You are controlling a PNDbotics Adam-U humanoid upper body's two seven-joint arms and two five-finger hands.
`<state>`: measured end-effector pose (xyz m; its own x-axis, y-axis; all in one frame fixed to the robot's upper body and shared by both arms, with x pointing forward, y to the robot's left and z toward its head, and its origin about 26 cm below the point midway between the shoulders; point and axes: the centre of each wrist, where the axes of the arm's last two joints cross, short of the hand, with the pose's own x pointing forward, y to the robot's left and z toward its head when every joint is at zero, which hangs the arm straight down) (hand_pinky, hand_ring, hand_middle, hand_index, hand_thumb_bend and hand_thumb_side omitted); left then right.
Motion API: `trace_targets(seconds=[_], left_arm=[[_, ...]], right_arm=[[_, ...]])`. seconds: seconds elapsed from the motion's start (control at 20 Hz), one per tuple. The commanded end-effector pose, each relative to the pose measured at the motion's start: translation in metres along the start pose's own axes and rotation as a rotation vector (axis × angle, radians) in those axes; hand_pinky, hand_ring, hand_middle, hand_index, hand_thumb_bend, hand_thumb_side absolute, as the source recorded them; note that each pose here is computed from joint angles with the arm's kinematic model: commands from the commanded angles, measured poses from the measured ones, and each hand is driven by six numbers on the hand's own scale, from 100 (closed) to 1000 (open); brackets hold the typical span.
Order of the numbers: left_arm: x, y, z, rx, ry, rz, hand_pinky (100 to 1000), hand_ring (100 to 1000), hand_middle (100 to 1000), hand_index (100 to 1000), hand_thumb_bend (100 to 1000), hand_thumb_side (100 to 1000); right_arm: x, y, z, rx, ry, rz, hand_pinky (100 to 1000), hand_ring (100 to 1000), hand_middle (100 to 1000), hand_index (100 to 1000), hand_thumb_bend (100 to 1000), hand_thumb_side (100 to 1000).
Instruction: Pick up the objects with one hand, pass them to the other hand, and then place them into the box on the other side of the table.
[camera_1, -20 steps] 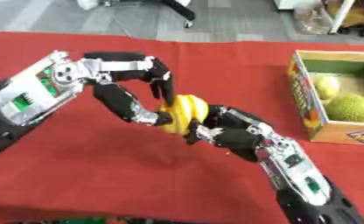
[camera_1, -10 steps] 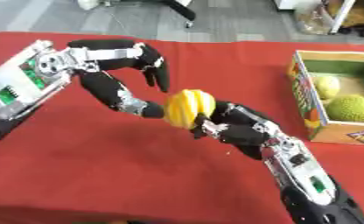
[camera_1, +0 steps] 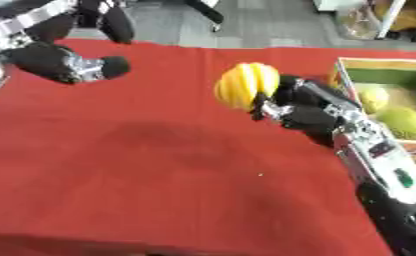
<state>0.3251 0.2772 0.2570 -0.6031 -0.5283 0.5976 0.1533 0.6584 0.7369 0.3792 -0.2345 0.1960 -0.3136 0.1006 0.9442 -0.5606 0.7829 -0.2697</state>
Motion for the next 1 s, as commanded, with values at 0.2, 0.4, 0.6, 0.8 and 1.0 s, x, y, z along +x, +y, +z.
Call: trace_targets(seconds=[0.2, 0.4, 0.6, 0.8, 1.0], left_arm=[[-0.03, -0.001, 0.029, 0.306, 0.075, 0.112, 689, 692, 598, 579, 455, 502], [-0.055, -0.017, 0.047, 0.434, 0.159, 0.193, 684, 686, 590, 572, 447, 507], [-0.07, -0.031, 0.06, 0.52, 0.209, 0.252, 681, 682, 586, 569, 443, 513], [-0.08, -0.044, 0.068, 0.579, 0.239, 0.303, 679, 678, 582, 567, 439, 520], [-0.084, -0.054, 0.07, 0.611, 0.247, 0.336, 678, 674, 579, 567, 436, 525]], right_arm=[[0.035, -0.082, 0.04, -0.345, -0.051, 0.237, 668, 630, 395, 285, 100, 100], [0.024, -0.134, 0.071, -0.602, 0.043, 0.385, 670, 630, 397, 287, 100, 100], [0.0, -0.178, 0.105, -0.84, 0.215, 0.527, 673, 632, 404, 295, 100, 100], [-0.02, -0.203, 0.133, -0.901, 0.416, 0.799, 690, 642, 454, 370, 100, 100], [-0.035, -0.21, 0.151, -0.775, 0.585, 1.002, 728, 707, 558, 573, 100, 100]])
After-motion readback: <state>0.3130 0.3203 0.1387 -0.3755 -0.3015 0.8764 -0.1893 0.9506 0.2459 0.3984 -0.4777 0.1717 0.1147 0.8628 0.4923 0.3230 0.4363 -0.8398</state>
